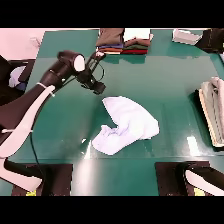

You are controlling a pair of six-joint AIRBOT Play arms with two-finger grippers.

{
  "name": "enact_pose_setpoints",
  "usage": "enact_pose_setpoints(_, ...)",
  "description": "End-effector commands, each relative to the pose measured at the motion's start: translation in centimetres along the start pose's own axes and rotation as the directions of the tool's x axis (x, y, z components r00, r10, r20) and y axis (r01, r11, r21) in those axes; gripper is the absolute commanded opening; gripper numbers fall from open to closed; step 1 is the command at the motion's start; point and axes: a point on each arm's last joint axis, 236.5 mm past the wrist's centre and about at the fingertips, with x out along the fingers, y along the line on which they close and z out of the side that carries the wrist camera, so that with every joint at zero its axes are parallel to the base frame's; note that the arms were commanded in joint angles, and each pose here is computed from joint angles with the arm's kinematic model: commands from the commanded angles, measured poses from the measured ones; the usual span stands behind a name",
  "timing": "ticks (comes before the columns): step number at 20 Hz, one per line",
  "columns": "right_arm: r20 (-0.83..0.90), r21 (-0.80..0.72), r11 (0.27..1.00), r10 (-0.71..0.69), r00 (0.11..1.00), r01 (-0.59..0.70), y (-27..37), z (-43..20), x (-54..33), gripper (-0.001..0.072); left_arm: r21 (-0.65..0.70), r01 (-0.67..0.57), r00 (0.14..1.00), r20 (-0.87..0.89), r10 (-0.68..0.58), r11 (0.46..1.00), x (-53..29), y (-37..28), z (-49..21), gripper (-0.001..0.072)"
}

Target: Fold the shirts.

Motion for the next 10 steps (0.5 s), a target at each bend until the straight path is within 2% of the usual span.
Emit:
enact_pose_setpoints(1, -0.004, 0.0, 1.0, -0.001, 1.0, 0.001, 0.0, -0.1, 0.0, 0.0016, -0.05, 0.101, 0.993, -0.06, -0.104, 0.994, 4.5, -1.3, -0.8, 0.0508)
enact_pose_setpoints(8, -0.005, 0.001, 1.0, -0.001, 1.0, 0.001, 0.0, -0.1, 0.1, 0.0016, -0.051, 0.126, 0.988, -0.087, -0.131, 0.991, 7.8, -2.2, -1.3, 0.0506)
enact_pose_setpoints(9, -0.005, 0.001, 1.0, -0.001, 1.0, 0.001, 0.0, -0.1, 0.1, 0.0015, -0.051, 0.125, 0.988, -0.085, -0.129, 0.991, 7.9, -2.1, -1.2, 0.0498)
enact_pose_setpoints(10, -0.005, 0.001, 1.0, -0.001, 1.0, 0.001, 0.0, -0.1, 0.1, 0.0015, -0.05, 0.125, 0.988, -0.08, -0.129, 0.991, 7.9, -2.1, -1.1, 0.0447)
